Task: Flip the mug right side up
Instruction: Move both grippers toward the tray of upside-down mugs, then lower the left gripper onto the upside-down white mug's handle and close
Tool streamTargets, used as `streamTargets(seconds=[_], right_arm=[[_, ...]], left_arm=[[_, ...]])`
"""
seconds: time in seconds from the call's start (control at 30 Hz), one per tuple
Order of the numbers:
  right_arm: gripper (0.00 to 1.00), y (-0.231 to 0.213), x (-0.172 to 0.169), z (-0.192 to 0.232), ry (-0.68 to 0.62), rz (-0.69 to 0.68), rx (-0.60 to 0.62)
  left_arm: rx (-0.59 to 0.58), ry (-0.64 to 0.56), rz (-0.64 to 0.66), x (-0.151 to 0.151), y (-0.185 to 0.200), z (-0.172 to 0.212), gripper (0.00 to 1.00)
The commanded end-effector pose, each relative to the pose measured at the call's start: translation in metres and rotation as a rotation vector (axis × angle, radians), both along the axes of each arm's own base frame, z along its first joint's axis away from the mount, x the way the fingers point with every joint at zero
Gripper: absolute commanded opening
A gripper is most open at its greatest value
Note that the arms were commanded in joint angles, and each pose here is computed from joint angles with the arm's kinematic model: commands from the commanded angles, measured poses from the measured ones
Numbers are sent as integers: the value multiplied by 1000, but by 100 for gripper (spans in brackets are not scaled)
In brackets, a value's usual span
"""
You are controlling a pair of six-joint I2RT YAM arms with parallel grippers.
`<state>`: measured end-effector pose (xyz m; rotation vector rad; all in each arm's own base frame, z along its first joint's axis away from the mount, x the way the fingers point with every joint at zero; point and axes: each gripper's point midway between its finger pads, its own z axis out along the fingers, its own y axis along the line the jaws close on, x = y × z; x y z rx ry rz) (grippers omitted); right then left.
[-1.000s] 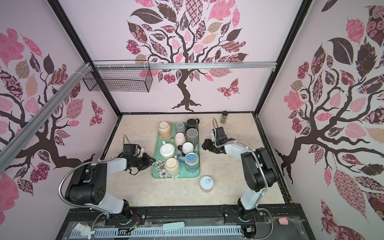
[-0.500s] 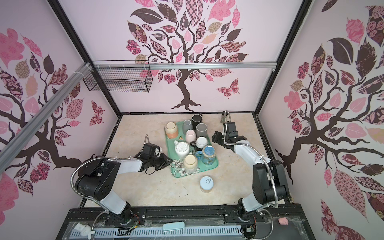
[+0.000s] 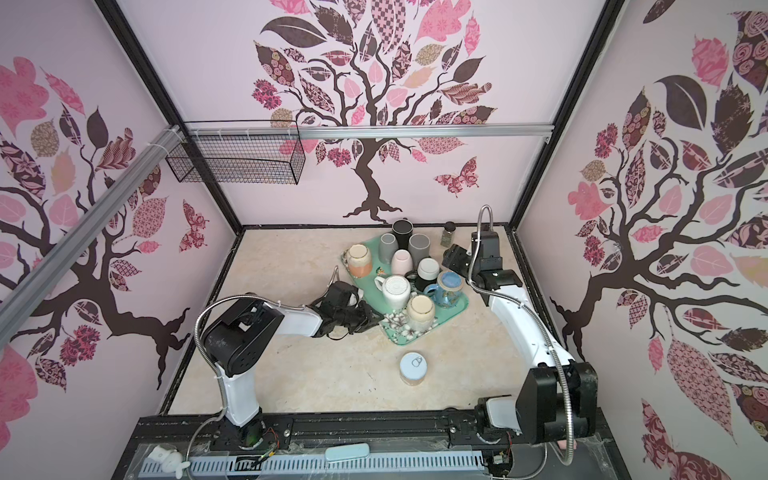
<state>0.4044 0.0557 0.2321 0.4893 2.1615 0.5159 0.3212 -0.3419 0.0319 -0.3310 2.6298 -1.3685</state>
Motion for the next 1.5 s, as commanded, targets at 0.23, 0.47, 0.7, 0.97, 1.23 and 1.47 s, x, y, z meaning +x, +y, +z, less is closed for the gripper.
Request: streamTargets(seconds=[0.23,0.47,0.7,0.97,1.23,1.47], right_arm=[[63,19,-68,-29,136,101,-10],[48,89,-149,-57,204,290,-98],[41,142,-199,-113,320,437,-143],[41,146,-160,-101,269,393,-172],[41,110,-128,-99,249,329,-149],[41,97,-115,-105,236,306,-113]], left_arm=[[-209,-171,-94,20,-90,55,32],[-75,-249,-130,21,-43,84,41],[87,-308,-78,33,33,98,44],[358,-757,-440,53,34,120,57],[357,-1213,-763,68,-4,127,68],[396,-1227,-967,80,-32,96,81]])
